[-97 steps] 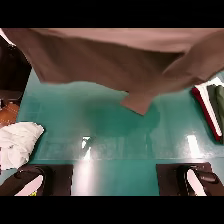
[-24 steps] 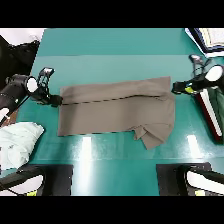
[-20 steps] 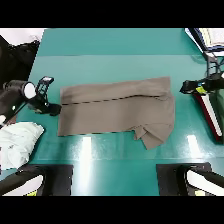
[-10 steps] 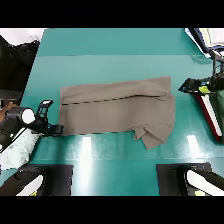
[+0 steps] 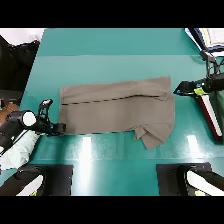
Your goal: Fold the shirts.
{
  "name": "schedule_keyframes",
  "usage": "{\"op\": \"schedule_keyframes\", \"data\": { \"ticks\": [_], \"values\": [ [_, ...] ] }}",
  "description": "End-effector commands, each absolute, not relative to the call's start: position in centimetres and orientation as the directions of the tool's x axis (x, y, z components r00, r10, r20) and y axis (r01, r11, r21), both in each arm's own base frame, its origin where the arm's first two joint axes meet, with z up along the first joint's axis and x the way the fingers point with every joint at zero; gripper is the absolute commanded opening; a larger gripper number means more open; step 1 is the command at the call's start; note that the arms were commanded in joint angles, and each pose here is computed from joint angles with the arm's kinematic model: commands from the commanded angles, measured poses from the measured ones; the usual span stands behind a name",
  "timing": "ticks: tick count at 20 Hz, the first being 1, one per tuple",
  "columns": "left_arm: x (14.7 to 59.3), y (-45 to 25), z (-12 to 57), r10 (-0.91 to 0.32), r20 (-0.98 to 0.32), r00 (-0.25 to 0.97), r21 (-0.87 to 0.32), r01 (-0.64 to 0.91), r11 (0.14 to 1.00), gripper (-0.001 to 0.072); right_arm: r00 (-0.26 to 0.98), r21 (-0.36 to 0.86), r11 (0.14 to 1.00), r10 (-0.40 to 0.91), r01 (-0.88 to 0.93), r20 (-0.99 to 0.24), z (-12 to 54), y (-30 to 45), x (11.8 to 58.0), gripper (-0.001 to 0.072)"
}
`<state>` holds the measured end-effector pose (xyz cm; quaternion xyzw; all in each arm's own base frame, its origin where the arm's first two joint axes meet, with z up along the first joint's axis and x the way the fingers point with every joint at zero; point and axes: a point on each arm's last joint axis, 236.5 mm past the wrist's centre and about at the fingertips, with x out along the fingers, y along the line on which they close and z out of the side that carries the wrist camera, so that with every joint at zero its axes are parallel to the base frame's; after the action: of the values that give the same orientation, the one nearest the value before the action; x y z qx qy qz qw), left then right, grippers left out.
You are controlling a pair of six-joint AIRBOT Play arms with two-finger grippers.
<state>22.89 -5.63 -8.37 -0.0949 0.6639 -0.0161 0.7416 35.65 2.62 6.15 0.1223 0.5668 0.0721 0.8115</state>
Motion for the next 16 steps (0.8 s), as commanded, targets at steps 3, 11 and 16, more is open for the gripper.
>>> {"op": "schedule_keyframes", "data": {
  "ticks": [3,11,16],
  "values": [
    [24.6,-6.0,-5.9,-0.163,-0.973,0.166,-0.177,-0.070,0.982,0.0029,0.084,0.301,0.952,0.296,0.053,-0.952,1.9,3.8,28.2,0.0480],
    [26.8,-6.2,-3.5,-0.171,-0.957,0.235,-0.183,-0.032,0.983,0.0029,-0.086,0.292,0.912,0.328,0.289,-0.941,-4.3,5.6,15.6,0.0479],
    [26.7,-6.2,-3.5,-0.171,-0.958,0.230,-0.183,-0.032,0.983,0.0029,-0.064,0.358,0.864,0.404,0.353,-0.913,-5.9,7.7,13.6,0.0451]
  ]
}}
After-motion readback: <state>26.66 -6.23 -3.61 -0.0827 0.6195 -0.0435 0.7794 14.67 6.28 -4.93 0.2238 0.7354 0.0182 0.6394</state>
